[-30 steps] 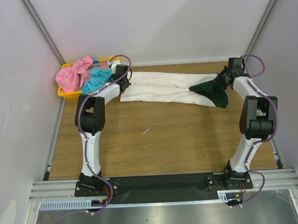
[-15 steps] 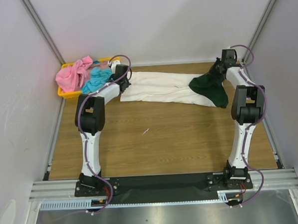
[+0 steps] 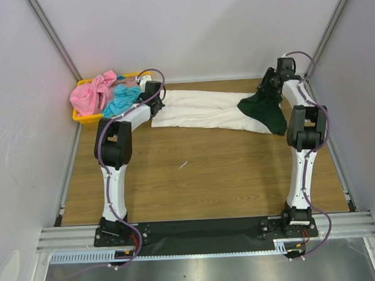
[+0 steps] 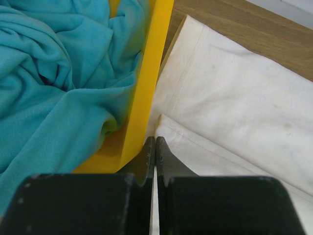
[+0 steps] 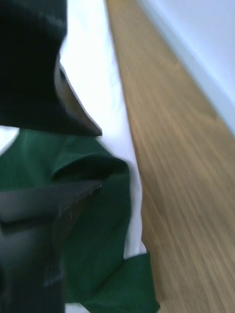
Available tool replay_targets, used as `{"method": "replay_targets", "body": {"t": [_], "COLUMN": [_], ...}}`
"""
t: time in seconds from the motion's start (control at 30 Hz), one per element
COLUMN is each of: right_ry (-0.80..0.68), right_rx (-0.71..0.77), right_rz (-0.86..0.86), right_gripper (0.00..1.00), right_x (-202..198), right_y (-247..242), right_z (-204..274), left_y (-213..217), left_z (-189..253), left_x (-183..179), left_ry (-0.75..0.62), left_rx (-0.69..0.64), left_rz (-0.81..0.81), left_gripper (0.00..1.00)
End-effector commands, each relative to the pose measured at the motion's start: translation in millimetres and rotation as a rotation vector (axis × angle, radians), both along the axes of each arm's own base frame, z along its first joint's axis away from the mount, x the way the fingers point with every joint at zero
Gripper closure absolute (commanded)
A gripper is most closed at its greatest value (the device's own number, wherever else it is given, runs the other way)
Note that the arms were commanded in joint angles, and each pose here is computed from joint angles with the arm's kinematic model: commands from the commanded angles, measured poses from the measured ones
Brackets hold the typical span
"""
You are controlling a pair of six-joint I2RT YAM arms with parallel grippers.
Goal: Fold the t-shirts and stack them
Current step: Fold the tshirt
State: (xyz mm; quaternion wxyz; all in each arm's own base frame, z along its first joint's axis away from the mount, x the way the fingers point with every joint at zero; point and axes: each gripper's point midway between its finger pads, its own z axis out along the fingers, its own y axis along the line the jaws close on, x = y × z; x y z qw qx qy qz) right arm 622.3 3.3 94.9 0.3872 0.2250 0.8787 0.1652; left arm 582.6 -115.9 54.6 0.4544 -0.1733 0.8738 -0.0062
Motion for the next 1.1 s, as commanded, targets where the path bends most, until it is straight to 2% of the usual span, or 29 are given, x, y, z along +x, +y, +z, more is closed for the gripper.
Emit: {"method": "replay_targets", "body": {"t": [0.0, 0.03, 0.07, 0.17, 0.27, 0.4, 0.47, 0.5, 0.57, 0.6, 0.7, 0.83, 1.07], "right_ry": [-0.023, -0.027, -0.037, -0.054, -0.081, -0.080, -0.060, -0.053, -0.025, -0.011, 0.012, 0.072, 0.135], "right_rx": [-0.020, -0.027, -0.035, -0.063, -0.078, -0.083, -0.082, -0.072, -0.060, -0.040, -0.021, -0.021, -0.003], "right_rz": [0.033, 0.048, 0.052, 0.062, 0.064, 0.063, 0.042, 0.026, 0.003, -0.011, -0.035, -0.094, -0.156], "right_gripper": [0.49, 0.33, 0.27, 0.12, 0.07, 0.05, 0.05, 0.05, 0.05, 0.05, 0.05, 0.07, 0.11], "right_x": [6, 6, 7, 4, -4, -27, -46, -52, -74, -82, -107, -126, -134], "right_y": [-4, -4, -4, -6, -7, -2, -3, -2, -2, 0, 3, -2, -13], "right_z": [9, 10, 19, 37, 62, 75, 71, 70, 58, 51, 28, -3, -49], "left_y": [10, 10, 10, 10, 10, 7, 1, -1, -11, -21, -49, -84, -132], "left_z": [32, 33, 34, 34, 42, 58, 74, 78, 91, 102, 120, 125, 92], "left_x": [12, 12, 13, 14, 17, 21, 24, 24, 23, 20, 12, -3, -26], "left_ry": [-0.069, -0.072, -0.074, -0.075, -0.091, -0.128, -0.160, -0.166, -0.193, -0.208, -0.226, -0.215, -0.180], "left_rx": [0.011, 0.013, 0.013, 0.017, 0.017, 0.012, 0.008, 0.008, 0.012, 0.030, 0.057, 0.005, -0.020], "left_rz": [0.016, 0.016, 0.017, 0.018, 0.016, 0.006, -0.027, -0.041, -0.098, -0.136, -0.237, -0.370, -0.540], "left_gripper": [1.00, 1.00, 1.00, 1.00, 1.00, 0.95, 0.89, 0.78, 0.64, 0.46, 0.24, 0.20, 0.20]}}
